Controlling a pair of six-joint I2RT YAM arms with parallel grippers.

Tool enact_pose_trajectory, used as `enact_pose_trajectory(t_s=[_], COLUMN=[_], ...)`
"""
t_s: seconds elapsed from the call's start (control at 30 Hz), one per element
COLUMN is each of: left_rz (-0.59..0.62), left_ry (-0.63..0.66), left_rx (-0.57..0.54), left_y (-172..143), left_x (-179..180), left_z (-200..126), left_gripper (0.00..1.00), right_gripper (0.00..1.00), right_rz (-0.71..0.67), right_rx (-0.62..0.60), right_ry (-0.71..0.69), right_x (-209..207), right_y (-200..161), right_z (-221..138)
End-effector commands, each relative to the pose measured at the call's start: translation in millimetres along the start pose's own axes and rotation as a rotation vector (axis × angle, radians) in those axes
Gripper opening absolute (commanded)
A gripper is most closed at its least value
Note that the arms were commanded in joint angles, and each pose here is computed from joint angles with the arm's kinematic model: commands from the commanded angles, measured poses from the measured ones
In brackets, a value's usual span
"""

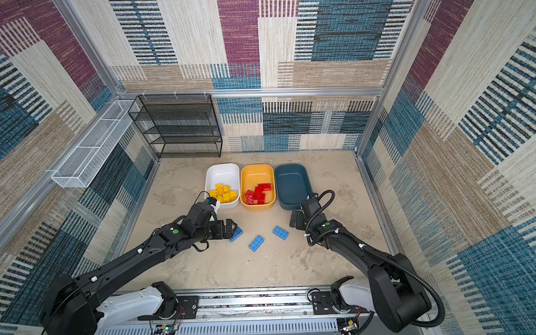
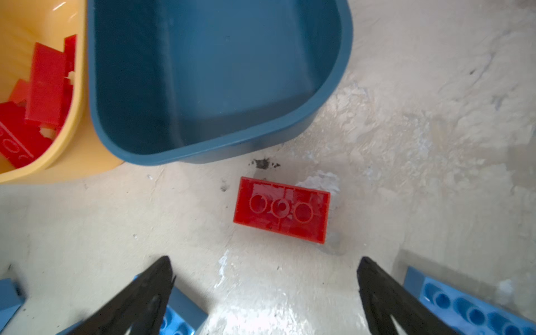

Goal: Sort the legos into containers by color
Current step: Pick up the lego from the middle-right of the table.

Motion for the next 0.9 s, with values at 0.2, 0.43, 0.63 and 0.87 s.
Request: enact_pose_trajectory(t_s=[0.2, 0.43, 0.63, 0.87], left_rz=[-0.032, -0.037, -0.035, -0.03], left_ry=[-0.029, -0.022, -0.013, -0.009], left_rx=[-0.011, 0.001, 0.006, 0.003], left_y=[-3.0, -9.9, -14.2, -13.2], left_x=[-1.1, 1.7, 3.8, 4.1], left_z=[17.8, 22.4, 23.5, 23.3], left_gripper=[1.0, 0.99, 0.99, 0.99], right_gripper=[0.99, 0.94, 0.89, 0.74], right_rz=[0.032, 0.006, -0.013, -0.032], right_rx=[-0.047, -0.046, -0.035, -0.026], right_ry=[-0.019, -0.075, -0.118, -0.114], right_x=[7.1, 5.9, -0.4, 0.4], right_y=[10.3, 10.7, 5.1, 5.4], right_z=[29.2, 46.3, 56.1, 53.7])
Point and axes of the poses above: each gripper's point midway between its finger pads, its own z axis out along the fingers, its own x axis along the line the jaws close on, y = z × x, the point moved 7 cm from there along -z, back along the fingers, and after that the axes turned 13 degrees about z, right-handed, at the moved point
